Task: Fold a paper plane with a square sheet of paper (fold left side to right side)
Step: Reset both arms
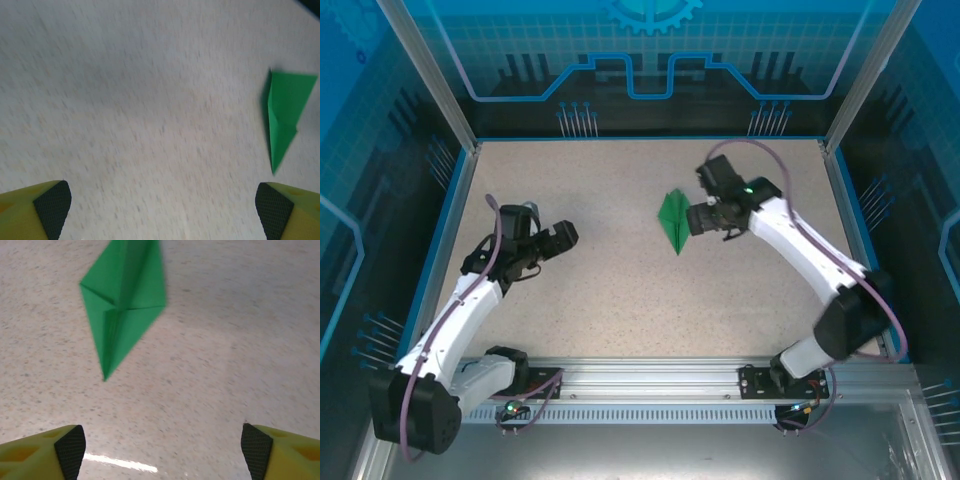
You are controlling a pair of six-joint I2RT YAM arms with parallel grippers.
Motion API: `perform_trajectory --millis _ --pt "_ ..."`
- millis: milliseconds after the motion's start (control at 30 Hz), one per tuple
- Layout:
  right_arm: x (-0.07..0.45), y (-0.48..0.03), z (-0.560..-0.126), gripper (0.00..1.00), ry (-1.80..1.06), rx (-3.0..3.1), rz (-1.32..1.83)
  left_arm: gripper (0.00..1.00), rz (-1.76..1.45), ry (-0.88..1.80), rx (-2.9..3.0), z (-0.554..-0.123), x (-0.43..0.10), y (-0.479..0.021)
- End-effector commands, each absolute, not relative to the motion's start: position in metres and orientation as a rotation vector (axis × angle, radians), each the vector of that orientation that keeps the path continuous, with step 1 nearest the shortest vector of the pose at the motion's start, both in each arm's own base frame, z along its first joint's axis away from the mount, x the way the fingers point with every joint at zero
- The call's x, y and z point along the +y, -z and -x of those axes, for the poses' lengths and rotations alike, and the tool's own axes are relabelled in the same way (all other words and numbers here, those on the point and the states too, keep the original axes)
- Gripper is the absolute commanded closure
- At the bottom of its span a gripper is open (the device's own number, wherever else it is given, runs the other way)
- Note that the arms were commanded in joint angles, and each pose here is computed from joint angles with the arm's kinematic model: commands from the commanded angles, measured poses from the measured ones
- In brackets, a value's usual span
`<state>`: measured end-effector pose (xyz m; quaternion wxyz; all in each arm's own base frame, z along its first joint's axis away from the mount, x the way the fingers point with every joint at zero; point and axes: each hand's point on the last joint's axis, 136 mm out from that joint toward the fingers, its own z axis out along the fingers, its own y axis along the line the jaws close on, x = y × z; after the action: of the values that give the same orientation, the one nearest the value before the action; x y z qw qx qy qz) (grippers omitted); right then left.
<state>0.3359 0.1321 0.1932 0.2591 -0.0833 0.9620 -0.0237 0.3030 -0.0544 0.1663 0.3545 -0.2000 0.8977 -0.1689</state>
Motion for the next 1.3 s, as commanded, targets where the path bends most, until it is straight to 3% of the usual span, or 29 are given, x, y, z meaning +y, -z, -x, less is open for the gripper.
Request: perform_trajectory --millis 0,267,467,800,1267 --pt "0.091 -0.192 -0.346 0.02 0.114 2.474 0.095 0.01 0.518 0.213 2.116 -0.317 -0.015 -0.184" --pt "0.014 -0.116 -0.335 0.01 0.143 2.329 -0.074 0.01 0.283 -0.039 2.049 -0.322 0.003 -0.158" --pt "-0.012 -0.095 -0.338 0.01 0.206 2.253 -0.072 0.01 0.187 -0.045 2.057 -0.338 -0.005 -0.13" --pt "-0.001 -0.117 -0.368 0.01 0.093 1.996 0.022 0.01 0.02 0.057 1.966 -0.364 -0.032 -0.116" --pt "0.023 -0.113 -0.389 0.01 -0.041 1.953 0.118 0.01 0.024 0.064 1.942 -0.392 -0.014 -0.093"
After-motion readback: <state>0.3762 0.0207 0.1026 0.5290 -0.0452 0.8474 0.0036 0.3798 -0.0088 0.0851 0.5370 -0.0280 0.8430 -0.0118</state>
